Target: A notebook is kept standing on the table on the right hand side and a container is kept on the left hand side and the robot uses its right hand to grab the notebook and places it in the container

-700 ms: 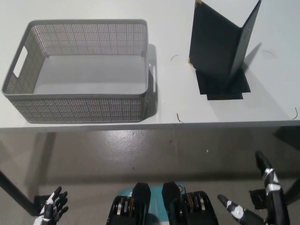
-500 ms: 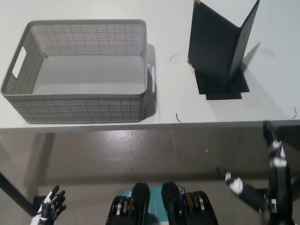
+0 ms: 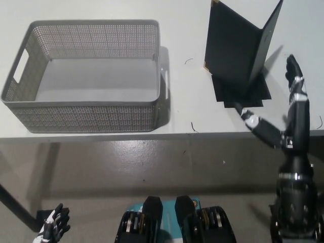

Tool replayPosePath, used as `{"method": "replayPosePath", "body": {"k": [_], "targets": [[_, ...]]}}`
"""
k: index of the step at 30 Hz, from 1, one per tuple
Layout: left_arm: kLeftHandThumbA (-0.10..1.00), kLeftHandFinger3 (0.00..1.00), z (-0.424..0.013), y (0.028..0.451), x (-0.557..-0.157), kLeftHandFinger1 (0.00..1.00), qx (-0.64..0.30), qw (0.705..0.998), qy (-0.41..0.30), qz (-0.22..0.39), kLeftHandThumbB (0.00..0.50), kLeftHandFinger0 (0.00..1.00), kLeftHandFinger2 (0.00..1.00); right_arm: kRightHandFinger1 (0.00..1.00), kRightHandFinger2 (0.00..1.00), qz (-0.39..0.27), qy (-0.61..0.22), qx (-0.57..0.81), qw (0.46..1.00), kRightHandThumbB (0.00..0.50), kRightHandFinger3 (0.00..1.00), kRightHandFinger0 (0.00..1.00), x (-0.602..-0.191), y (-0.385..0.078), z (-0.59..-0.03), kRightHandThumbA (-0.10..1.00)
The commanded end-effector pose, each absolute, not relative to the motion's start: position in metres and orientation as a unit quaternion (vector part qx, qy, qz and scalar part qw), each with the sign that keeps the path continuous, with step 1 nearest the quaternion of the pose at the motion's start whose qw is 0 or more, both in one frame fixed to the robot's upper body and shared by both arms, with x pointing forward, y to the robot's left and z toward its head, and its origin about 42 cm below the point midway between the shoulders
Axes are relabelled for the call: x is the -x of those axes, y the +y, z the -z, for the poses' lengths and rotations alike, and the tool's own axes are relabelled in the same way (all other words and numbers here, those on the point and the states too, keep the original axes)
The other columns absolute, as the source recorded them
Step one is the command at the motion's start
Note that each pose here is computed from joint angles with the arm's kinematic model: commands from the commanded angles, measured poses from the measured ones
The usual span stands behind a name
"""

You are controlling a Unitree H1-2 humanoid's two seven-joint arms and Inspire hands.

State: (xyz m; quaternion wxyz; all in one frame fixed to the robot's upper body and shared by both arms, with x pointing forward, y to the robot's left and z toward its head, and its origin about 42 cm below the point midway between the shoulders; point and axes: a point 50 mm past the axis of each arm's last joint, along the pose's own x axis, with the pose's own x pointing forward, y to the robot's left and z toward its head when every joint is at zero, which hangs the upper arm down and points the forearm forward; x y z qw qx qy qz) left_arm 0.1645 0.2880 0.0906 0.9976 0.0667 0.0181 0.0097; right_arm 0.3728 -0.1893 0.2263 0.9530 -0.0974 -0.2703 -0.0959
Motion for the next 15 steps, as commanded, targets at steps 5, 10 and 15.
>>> {"method": "replayPosePath", "body": {"k": [5, 10, 15], "targets": [[1.0, 1.0, -0.094, 0.293, -0.157, 1.0, -0.08, 0.997, 0.0, 0.0, 0.137, 1.0, 1.0, 1.0, 1.0, 0.149, -0.22, 0.077, 0.961, 0.402, 1.0, 1.0, -0.428, -0.203, -0.234, 1.0], [1.0, 1.0, -0.094, 0.293, -0.153, 1.0, -0.082, 0.997, 0.002, 0.0, 0.123, 1.0, 1.0, 1.0, 1.0, 0.162, -0.17, 0.053, 0.971, 0.444, 1.0, 1.0, -0.457, -0.204, -0.232, 1.0], [1.0, 1.0, -0.093, 0.293, -0.153, 1.0, -0.089, 0.996, -0.001, 0.008, 0.133, 1.0, 1.0, 1.0, 1.0, 0.164, -0.145, 0.03, 0.975, 0.473, 1.0, 1.0, -0.485, -0.213, -0.235, 1.0]]}}
